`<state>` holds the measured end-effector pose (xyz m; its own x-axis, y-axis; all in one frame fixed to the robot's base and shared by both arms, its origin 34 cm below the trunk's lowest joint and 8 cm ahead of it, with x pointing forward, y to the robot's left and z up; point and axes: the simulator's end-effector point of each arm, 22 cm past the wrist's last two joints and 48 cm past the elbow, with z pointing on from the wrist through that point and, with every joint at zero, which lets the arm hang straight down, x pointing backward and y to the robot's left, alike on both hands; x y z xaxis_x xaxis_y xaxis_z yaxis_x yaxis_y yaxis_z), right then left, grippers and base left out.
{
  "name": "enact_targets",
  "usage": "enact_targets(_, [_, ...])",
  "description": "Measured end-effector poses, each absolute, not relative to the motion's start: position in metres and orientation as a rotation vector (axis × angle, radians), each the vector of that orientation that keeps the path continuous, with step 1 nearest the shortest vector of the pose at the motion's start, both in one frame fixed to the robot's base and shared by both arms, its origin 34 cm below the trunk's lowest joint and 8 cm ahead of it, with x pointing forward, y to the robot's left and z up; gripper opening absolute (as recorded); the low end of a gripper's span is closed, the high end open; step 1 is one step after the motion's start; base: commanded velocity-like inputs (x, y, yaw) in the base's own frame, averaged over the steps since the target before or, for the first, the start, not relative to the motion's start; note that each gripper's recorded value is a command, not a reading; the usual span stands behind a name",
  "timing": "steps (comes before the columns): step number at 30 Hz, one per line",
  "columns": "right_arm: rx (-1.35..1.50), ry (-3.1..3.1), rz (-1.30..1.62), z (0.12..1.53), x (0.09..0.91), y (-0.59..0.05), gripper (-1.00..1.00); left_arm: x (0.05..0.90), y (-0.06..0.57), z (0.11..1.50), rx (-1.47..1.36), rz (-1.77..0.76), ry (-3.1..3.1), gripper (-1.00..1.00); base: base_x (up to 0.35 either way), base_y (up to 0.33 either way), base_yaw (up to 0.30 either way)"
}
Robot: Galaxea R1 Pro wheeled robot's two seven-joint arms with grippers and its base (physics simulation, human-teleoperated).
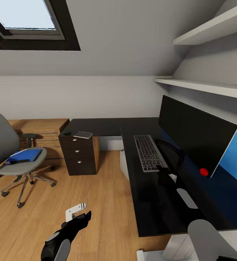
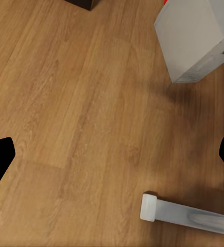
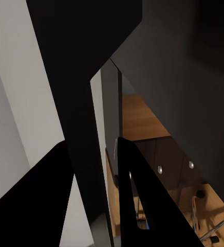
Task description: In the bedroom, organize the workspace by keeping the computer under the desk, ensuring the monitor is on the desk, placing the keyboard on the desk next to the monitor, placing the mouse on the desk next to the keyboard, moving the folder from the swivel chair onto the desk next to the mouse, stacking the notebook on top of the folder with the pen on top of the notebook, and positioning the swivel chair next to the desk.
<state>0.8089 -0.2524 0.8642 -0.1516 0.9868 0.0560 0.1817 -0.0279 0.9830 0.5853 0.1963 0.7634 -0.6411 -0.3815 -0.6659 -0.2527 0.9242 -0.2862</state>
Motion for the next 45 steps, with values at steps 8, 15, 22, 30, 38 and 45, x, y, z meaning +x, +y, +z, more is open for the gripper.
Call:
enact_targets(8, [1.296,1.442,1.266,0.864,0.8088,-0.2522,-1.0,0.5853,0.1963,0.7634,-0.448,-0.213,2.297,1.0,0.0,0.0,0.0])
enact_targets(15, [1.308,1.458,1.255,0.8598,0.808,-0.252,1.0,0.5853,0.1963,0.7634,-0.448,-0.213,2.297,1.0,0.0,0.0,0.0])
enact_targets(22, [1.311,1.461,1.253,0.859,0.8079,-0.2519,1.0,0.5851,0.1962,0.7629,-0.448,-0.213,2.298,1.0,0.0,0.0,0.0])
enact_targets(30, [1.311,1.461,1.253,0.8588,0.808,-0.2519,1.0,0.5848,0.1963,0.7615,-0.448,-0.211,2.301,1.0,-0.069,-0.056,0.0])
enact_targets(38, [1.311,1.461,1.253,0.8588,0.808,-0.2522,1.0,0.5845,0.1963,0.7609,-0.449,-0.211,2.302,1.0,-0.114,-0.058,0.0])
enact_targets(45, [1.311,1.461,1.252,0.8585,0.8082,-0.2523,1.0,0.5846,0.1964,0.7606,-0.449,-0.211,2.303,1.0,-0.28,-0.002,0.0])
